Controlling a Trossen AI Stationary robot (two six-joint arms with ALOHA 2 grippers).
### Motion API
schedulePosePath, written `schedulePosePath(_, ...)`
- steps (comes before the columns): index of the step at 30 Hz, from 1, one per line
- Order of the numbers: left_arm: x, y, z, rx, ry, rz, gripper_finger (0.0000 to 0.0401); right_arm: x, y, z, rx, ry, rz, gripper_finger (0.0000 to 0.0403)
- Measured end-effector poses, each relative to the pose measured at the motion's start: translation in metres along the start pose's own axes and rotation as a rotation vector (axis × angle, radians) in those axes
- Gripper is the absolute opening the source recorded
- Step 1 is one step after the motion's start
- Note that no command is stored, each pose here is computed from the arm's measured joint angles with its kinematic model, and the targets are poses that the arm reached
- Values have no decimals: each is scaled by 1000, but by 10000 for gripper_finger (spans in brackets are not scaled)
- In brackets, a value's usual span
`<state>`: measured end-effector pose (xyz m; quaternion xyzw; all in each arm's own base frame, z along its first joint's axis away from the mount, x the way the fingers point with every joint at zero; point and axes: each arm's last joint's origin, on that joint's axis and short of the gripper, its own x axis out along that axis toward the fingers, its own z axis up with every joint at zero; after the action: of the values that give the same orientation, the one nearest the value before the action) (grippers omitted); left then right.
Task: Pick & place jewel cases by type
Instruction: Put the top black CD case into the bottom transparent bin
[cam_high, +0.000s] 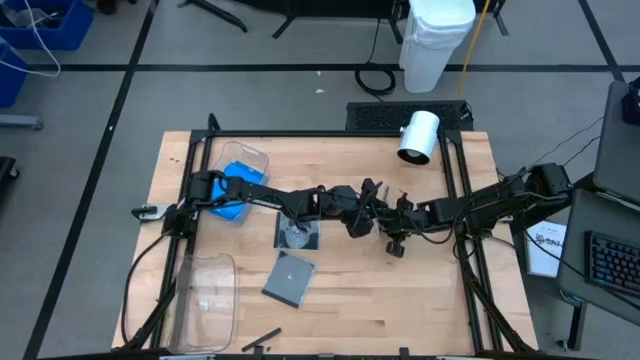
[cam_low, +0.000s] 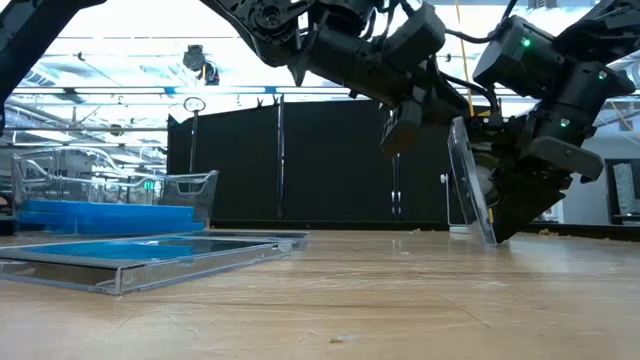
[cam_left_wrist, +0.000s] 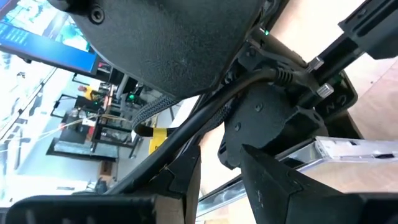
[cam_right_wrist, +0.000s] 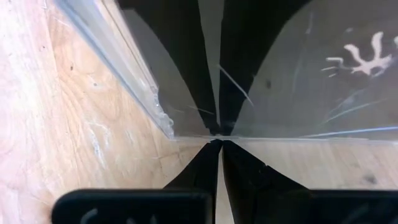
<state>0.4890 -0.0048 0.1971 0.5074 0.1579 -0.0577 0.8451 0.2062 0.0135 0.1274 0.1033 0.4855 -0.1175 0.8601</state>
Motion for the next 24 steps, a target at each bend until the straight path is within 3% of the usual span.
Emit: schedulePosePath(24,0,-2,0,6,-17,-19,122,3,-2,-4,-17,-32,-2,16)
